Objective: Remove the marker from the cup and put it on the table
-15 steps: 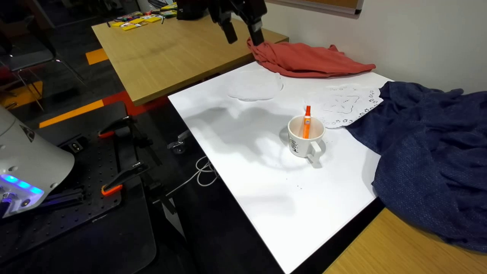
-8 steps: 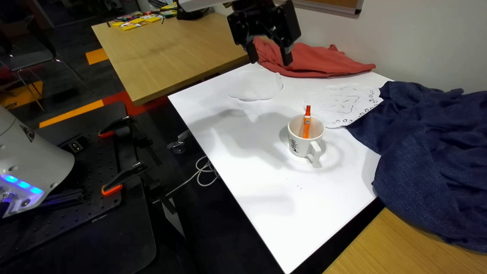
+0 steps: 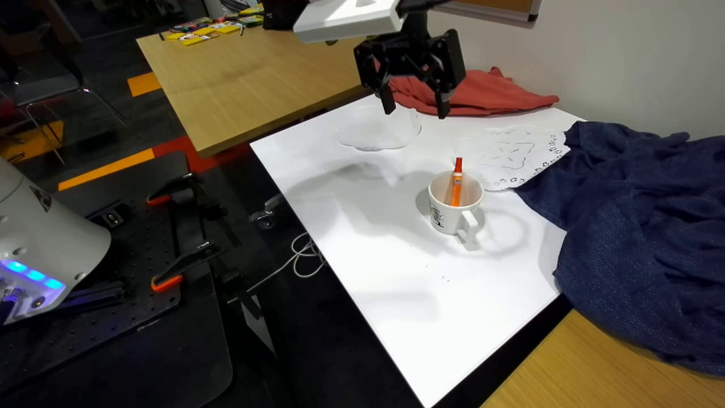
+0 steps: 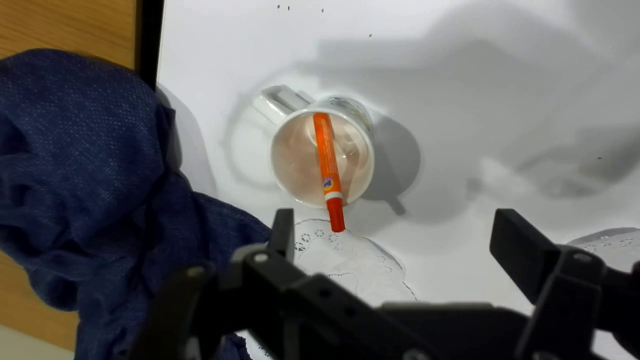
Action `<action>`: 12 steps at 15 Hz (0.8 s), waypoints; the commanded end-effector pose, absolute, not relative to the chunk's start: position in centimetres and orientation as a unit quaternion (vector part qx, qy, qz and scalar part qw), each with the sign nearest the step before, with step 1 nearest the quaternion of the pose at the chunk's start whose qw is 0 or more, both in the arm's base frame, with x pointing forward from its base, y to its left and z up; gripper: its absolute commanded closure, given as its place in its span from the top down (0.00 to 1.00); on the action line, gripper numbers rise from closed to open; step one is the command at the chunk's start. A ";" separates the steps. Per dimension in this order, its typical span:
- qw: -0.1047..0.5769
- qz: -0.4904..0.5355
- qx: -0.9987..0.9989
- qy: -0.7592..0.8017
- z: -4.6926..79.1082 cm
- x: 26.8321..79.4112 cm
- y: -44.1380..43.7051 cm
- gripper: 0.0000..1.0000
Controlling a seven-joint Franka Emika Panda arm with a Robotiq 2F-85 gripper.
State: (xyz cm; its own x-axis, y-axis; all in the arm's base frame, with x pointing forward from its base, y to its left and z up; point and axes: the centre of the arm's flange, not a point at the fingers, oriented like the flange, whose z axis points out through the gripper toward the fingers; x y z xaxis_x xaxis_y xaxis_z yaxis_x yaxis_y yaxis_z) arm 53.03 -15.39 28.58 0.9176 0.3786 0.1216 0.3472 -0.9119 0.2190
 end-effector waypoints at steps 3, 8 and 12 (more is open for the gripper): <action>0.093 0.084 0.973 0.195 28.3 53.5 -15.6 1.00; 0.097 0.089 0.965 0.227 25.7 54.8 -16.8 1.00; 0.083 0.091 0.956 0.266 23.5 56.0 -18.4 1.00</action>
